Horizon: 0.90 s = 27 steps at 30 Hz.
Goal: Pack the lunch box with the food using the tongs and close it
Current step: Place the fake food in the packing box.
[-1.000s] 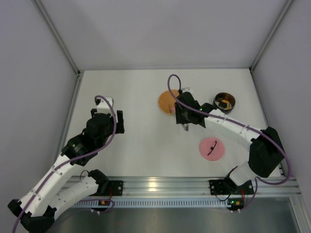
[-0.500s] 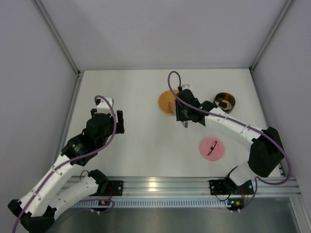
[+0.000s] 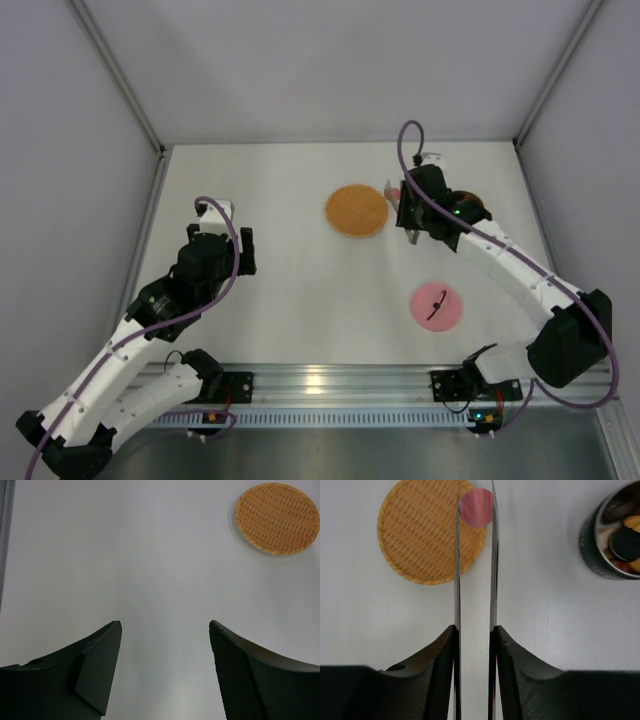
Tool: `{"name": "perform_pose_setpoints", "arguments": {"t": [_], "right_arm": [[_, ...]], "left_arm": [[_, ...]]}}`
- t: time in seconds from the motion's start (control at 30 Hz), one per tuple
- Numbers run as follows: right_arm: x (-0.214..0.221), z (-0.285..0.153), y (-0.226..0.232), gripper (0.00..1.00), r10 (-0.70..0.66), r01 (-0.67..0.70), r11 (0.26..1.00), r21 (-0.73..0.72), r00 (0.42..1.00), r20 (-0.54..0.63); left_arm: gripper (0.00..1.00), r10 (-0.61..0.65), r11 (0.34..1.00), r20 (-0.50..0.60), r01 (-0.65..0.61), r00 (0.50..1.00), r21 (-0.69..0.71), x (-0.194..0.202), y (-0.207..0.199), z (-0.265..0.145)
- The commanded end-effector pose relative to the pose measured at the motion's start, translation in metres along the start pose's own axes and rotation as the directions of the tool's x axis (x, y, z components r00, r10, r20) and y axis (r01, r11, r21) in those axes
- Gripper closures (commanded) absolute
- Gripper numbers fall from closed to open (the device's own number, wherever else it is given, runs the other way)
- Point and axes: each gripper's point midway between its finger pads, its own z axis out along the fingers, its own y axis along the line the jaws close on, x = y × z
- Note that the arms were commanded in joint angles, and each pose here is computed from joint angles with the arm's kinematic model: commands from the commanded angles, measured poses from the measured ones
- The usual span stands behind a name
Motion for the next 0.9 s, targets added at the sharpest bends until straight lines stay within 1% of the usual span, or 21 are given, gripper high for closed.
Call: {"name": "perform_pose_setpoints", "arguments": {"t": [0.0,0.03,0.13,0.23,0.37,0.5,0.63,0.87], "right_arm": [[-0.023,-0.028,-0.044,0.66,0.064,-0.071,0.995,0.068,0.994,0.09],[-0.03,-0.035,-0.061,0.65,0.096,-0.107,0.99,0.09,0.988,0.121],[-0.022,-0.042,-0.096,0.65,0.124,-0.143,0.978,0.153,0.984,0.13],[-0.018,-0.047,-0.121,0.65,0.153,-0.18,0.962,0.205,0.978,0.141],[-0.012,-0.044,-0.143,0.64,0.17,-0.199,0.948,0.25,0.976,0.135],[-0.01,-0.039,-0.156,0.64,0.183,-0.214,0.936,0.278,0.974,0.134],[-0.006,-0.031,-0.161,0.64,0.194,-0.22,0.935,0.277,0.974,0.119],[0.002,-0.011,-0.156,0.64,0.202,-0.216,0.944,0.247,0.976,0.083]], "left_arm": [[0.24,-0.008,1.0,0.029,0.008,1.0,0.007,-0.005,-0.001,0.001],[0.24,-0.008,1.0,0.028,0.007,1.0,0.006,-0.005,-0.001,0.001],[0.24,-0.009,1.0,0.029,0.009,1.0,0.007,-0.006,-0.001,0.001],[0.24,-0.007,1.0,0.024,0.007,1.0,0.007,-0.004,-0.002,0.002],[0.24,-0.006,1.0,0.023,0.006,1.0,0.008,-0.004,-0.002,0.002],[0.24,-0.005,1.0,0.021,0.004,1.0,0.006,-0.003,-0.002,0.003],[0.24,-0.003,1.0,0.018,0.002,1.0,0.007,-0.003,-0.003,0.003],[0.24,-0.003,1.0,0.02,0.003,1.0,0.006,-0.003,-0.002,0.003]]}}
